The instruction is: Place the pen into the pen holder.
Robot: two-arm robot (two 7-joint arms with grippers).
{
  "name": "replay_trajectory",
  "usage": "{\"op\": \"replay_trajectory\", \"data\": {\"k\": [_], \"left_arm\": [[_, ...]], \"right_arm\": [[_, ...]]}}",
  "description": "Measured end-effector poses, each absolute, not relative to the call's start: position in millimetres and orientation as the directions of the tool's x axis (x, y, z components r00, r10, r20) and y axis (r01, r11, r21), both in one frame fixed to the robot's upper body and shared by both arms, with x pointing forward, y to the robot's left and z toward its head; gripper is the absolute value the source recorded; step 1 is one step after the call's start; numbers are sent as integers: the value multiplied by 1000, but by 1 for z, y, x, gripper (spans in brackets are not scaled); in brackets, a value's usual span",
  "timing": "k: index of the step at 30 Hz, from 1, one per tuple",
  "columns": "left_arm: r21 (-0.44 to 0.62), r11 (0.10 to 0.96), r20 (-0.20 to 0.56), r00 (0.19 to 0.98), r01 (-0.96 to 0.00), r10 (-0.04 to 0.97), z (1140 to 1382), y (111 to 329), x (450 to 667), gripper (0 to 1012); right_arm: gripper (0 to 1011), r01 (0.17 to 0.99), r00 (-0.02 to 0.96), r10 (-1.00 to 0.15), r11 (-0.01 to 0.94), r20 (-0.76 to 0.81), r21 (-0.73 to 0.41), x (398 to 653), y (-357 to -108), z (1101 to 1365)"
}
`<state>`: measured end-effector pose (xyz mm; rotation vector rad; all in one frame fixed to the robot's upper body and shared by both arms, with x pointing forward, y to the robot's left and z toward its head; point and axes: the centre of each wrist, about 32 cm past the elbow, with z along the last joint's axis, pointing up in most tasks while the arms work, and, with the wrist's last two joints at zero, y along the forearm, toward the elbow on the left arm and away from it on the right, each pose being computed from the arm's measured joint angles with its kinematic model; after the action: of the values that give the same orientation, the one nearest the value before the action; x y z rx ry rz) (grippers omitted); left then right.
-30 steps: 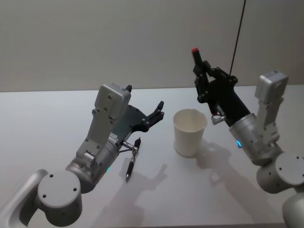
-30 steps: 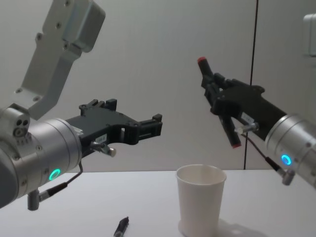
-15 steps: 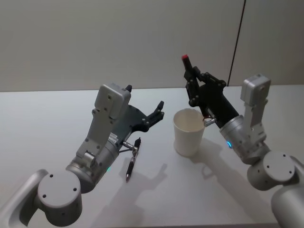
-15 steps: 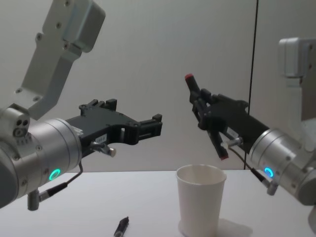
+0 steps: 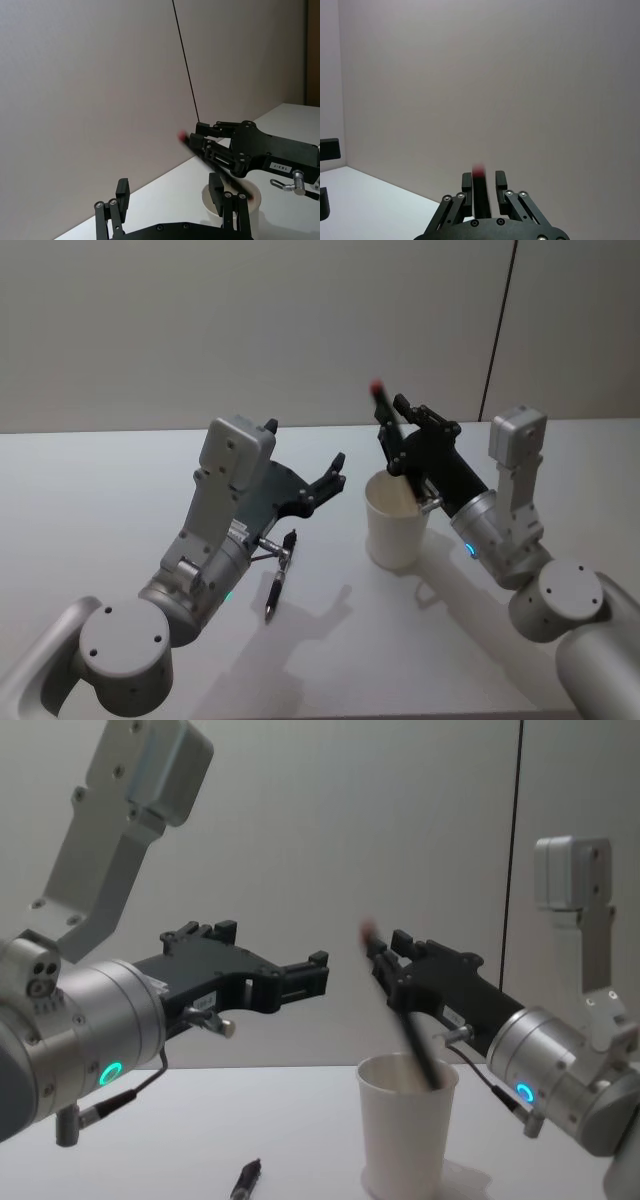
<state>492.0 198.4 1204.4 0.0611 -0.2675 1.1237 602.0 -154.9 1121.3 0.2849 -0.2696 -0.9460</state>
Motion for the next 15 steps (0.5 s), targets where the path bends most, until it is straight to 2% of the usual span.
{"op": "replay_trajectory", "data": {"k": [3, 5, 9, 10, 15], "left_arm": [[-86, 434, 242, 404, -897, 882, 1204, 198, 492, 1004], [-86, 434, 242, 404, -897, 882, 1204, 198, 492, 1004], [-86, 434, 242, 404, -897, 882, 1204, 198, 492, 1004], [-86, 434, 242, 404, -897, 882, 1204, 198, 492, 1004], [-86, 434, 242, 404, -897, 882, 1204, 198, 492, 1004]], "right_arm": [[330, 753, 561, -822, 556, 98, 352, 603, -154, 1119], [352, 753, 562, -821, 556, 96, 350, 604, -154, 1118], [529, 753, 565, -820, 557, 92, 349, 605, -154, 1117], [529, 753, 565, -820, 557, 92, 349, 605, -154, 1117], [693, 753, 567, -819, 558, 86, 349, 606, -154, 1116]]}}
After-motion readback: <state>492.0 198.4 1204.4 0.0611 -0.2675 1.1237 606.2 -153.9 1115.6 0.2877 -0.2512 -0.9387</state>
